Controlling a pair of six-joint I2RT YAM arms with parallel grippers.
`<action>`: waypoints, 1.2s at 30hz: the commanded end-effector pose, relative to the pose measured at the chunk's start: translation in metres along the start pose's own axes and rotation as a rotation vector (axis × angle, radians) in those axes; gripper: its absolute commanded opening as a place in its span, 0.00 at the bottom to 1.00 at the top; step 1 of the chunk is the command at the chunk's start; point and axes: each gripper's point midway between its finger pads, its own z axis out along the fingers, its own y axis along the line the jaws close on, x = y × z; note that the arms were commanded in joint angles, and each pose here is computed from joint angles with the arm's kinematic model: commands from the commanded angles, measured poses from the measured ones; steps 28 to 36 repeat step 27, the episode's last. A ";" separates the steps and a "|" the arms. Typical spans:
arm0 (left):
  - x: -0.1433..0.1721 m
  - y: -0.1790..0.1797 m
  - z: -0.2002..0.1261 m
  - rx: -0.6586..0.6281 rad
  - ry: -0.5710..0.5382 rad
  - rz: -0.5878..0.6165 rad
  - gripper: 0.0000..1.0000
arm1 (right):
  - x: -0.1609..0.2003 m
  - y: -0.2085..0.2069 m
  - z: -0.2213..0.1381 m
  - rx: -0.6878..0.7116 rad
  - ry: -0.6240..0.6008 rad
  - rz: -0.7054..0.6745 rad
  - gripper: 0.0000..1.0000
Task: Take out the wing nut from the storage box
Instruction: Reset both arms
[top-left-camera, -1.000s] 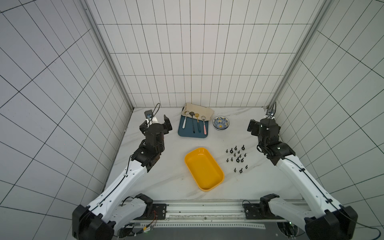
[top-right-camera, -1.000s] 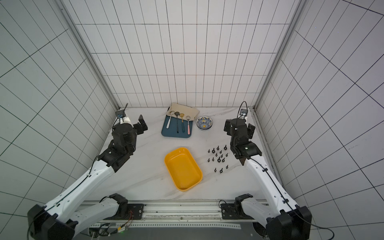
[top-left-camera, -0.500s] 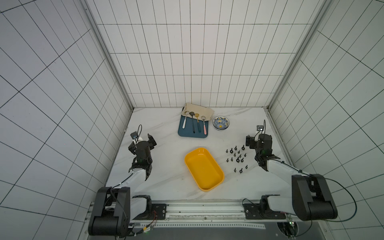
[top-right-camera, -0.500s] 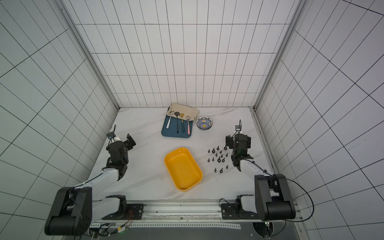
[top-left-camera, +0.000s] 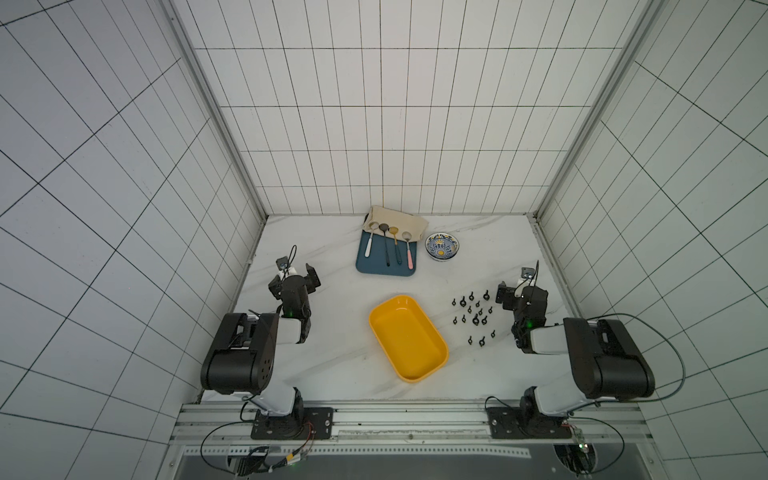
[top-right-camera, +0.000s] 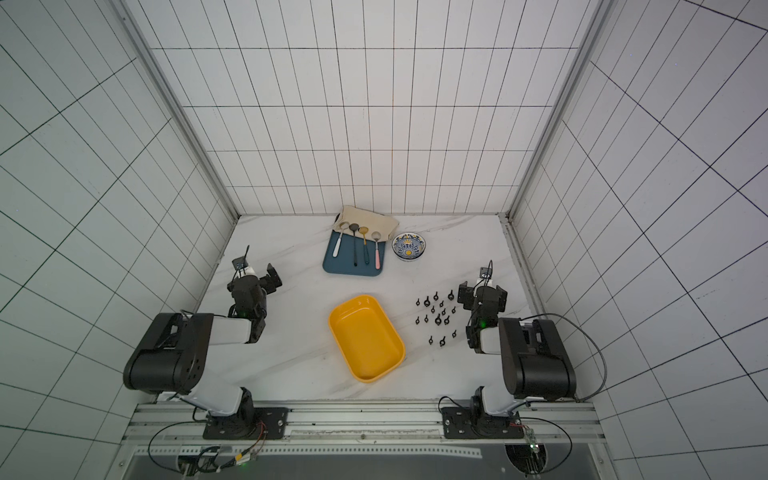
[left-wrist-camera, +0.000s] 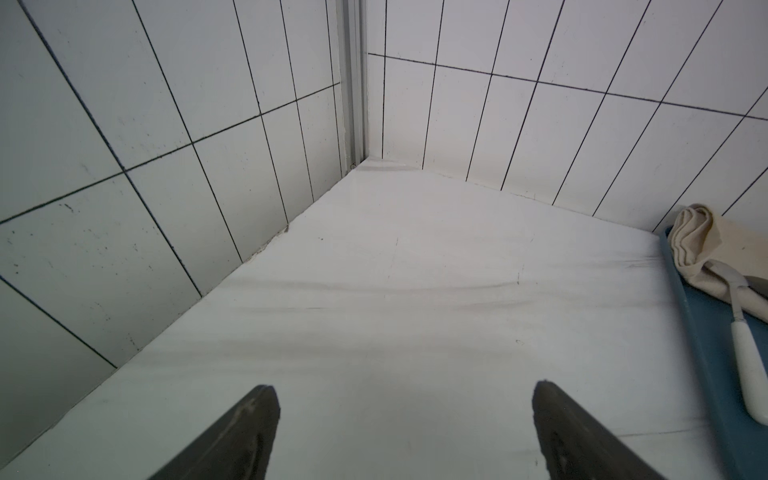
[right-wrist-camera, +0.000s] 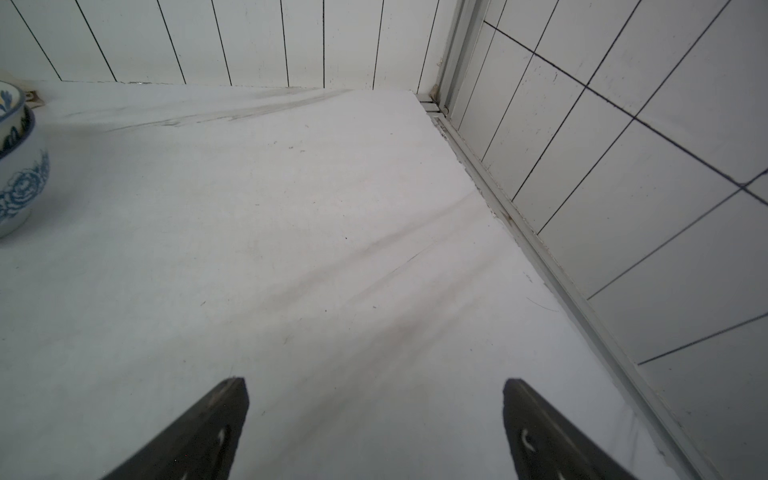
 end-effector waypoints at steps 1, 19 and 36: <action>0.000 -0.003 0.000 0.013 0.015 0.017 0.98 | -0.020 -0.004 0.010 0.017 -0.020 0.047 0.99; -0.001 -0.005 0.000 0.015 0.012 0.021 0.98 | -0.019 -0.010 0.014 0.025 -0.001 0.073 0.99; -0.001 -0.005 0.000 0.015 0.011 0.024 0.98 | -0.020 -0.010 0.014 0.025 -0.004 0.074 0.99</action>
